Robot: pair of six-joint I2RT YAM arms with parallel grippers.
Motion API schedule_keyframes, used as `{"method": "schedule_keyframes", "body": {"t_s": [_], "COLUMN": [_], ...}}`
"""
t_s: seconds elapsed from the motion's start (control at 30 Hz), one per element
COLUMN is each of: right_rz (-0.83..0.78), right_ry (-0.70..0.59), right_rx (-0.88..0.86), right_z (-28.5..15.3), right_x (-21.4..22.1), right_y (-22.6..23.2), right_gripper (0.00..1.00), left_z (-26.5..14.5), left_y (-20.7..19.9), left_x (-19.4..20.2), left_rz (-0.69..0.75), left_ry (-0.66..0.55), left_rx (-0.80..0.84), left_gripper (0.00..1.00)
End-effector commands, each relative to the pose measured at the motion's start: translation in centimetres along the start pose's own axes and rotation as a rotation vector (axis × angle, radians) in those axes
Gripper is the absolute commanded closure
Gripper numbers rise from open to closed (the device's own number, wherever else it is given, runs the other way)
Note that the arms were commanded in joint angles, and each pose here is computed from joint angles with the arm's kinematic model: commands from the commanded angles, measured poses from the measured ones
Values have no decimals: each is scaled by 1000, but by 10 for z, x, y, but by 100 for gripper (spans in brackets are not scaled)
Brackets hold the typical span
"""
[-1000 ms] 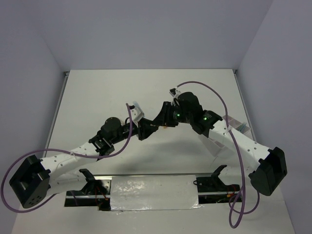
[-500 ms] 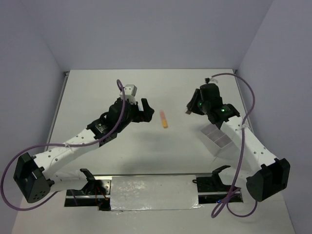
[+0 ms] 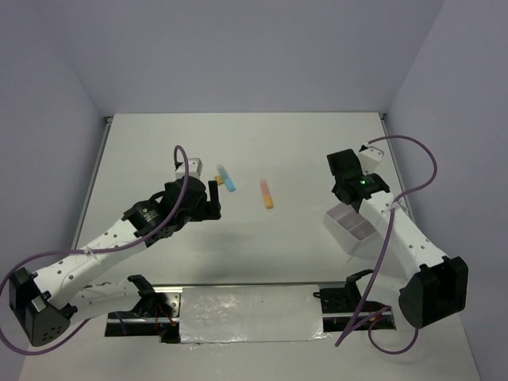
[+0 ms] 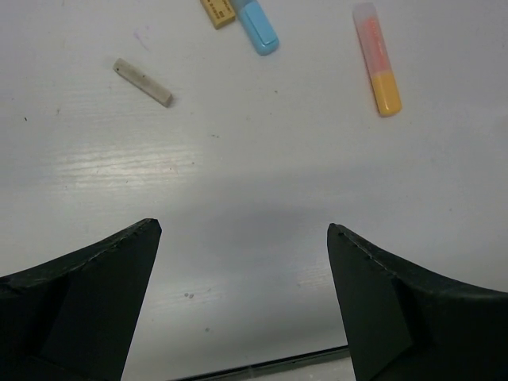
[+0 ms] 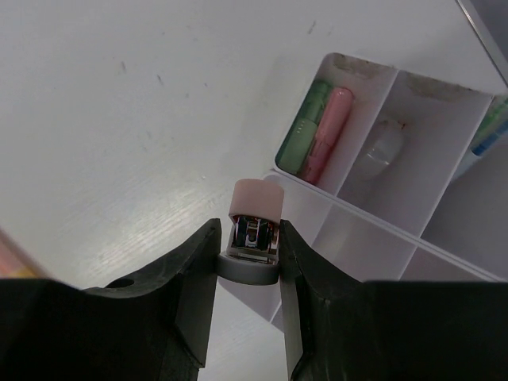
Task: Sort the stationery into containers
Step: Place the stationery in the storage box.
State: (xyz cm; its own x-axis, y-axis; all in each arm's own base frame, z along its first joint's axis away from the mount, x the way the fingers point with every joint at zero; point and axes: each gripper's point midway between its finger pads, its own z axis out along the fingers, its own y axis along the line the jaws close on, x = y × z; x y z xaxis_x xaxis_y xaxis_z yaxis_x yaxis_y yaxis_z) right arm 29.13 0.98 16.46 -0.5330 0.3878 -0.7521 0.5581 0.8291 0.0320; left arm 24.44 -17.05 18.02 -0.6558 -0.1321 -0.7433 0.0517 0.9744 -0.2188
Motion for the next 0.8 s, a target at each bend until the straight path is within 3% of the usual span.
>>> {"method": "schedule_keyframes", "body": {"t_s": [0.0,0.47,0.77], "right_rz": [54,50,51], "right_ry": [-27,16,37], "right_rx": [92,77,40], "right_z": [6,14,13], "right_x": [0,21,29], "right_y": [-16,-16,-13], "right_gripper": [100,100,86], "left_z": [-3,1,3], "left_y": [7,-2,-8], "left_x": [3,9,13], "left_rz": [12,20,29], "left_ry": [0,29,45], "left_rx": [-16,28,54], "left_gripper": [1,1,1]}}
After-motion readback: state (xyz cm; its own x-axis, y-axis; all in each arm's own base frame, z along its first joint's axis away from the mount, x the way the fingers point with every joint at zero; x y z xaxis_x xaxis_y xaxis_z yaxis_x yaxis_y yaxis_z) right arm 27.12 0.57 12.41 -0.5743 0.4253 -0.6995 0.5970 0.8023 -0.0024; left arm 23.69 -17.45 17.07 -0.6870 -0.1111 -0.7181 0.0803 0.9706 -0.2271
